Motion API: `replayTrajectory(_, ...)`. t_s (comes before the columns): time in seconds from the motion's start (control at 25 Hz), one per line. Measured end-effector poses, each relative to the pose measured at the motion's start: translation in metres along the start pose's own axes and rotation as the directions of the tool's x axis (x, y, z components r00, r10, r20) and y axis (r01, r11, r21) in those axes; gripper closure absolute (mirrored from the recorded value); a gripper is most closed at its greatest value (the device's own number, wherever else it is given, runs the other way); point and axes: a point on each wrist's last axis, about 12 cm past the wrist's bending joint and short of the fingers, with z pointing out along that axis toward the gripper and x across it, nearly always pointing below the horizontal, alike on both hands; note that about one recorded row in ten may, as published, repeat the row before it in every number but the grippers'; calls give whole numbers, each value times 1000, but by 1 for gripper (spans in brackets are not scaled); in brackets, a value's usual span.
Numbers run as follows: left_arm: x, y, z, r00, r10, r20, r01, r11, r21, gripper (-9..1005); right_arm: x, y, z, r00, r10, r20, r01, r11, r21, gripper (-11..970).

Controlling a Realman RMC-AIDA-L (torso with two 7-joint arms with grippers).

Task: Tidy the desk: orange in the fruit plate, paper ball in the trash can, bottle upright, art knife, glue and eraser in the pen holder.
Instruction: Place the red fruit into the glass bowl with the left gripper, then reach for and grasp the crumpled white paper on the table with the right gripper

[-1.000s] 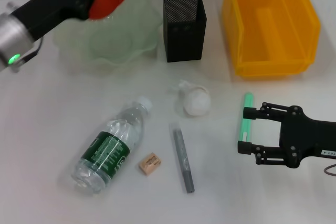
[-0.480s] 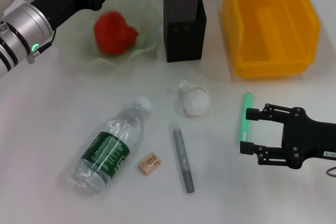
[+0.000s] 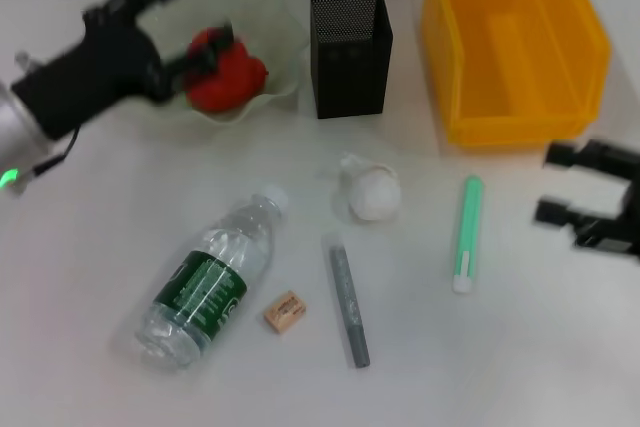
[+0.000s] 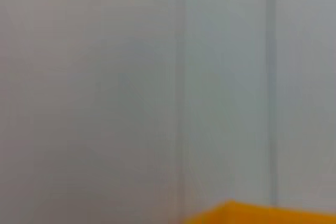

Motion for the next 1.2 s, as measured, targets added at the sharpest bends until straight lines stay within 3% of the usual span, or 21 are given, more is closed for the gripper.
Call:
replayTrajectory(0.04,2,-4,-7,999,22,-24,-21,999,32,223,0,0,0,1000,0,0,0,1000,0,196)
replayTrajectory(0.12,9,-13,-25,996,52,-76,-47,996,74,177,-24,-3,-9,1000,26,-15,-26,999,22,197)
replayTrajectory(0.2,12,-17,-32,994,54,-94,-46,996,82,132,-52,-8,-9,993,51,-102,-48,998,38,197)
replayTrajectory(0.32,18,-24,-53,994,16,-104,-9,998,64,132,-92,-11,9,959,4,-283,14,998,62,198)
replayTrajectory(0.36,18,-24,-53,994,16,-104,-9,998,64,132,-102,-11,21,938,-7,-346,31,998,63,198)
replayTrajectory(0.4,19,-25,-57,994,8,-105,-3,998,55,132,-124,-10,49,879,-59,-473,101,993,64,198)
replayTrajectory(0.48,20,-25,-57,994,6,-107,-1,999,52,132,-131,-10,62,853,-81,-515,125,991,51,198)
replayTrajectory(0.56,21,-25,-58,994,3,-109,2,999,49,132,-146,-10,95,792,-126,-597,168,986,15,199)
replayTrajectory(0.6,21,-26,-57,994,2,-109,4,999,50,132,-151,-14,122,743,-119,-659,166,986,9,199)
replayTrajectory(0.64,21,-26,-57,994,1,-110,4,999,49,132,-151,-14,122,743,-119,-659,166,986,9,208)
replayTrajectory(0.8,21,-25,-58,994,1,-109,4,999,42,132,-150,-21,181,663,-40,-748,145,986,76,244)
replayTrajectory(0.92,21,-24,-59,994,1,-109,4,999,39,132,-144,-21,198,630,-37,-776,163,983,85,172)
replayTrajectory(1.0,21,-24,-60,994,-1,-109,5,999,34,132,-131,-19,217,596,-49,-801,182,980,76,172)
replayTrajectory(1.08,22,-25,-61,994,-3,-110,7,999,32,133,-126,-19,221,589,-42,-807,182,980,82,172)
replayTrajectory(1.2,22,-25,-61,994,-5,-111,8,999,31,133,-106,-25,233,573,19,-819,179,973,148,172)
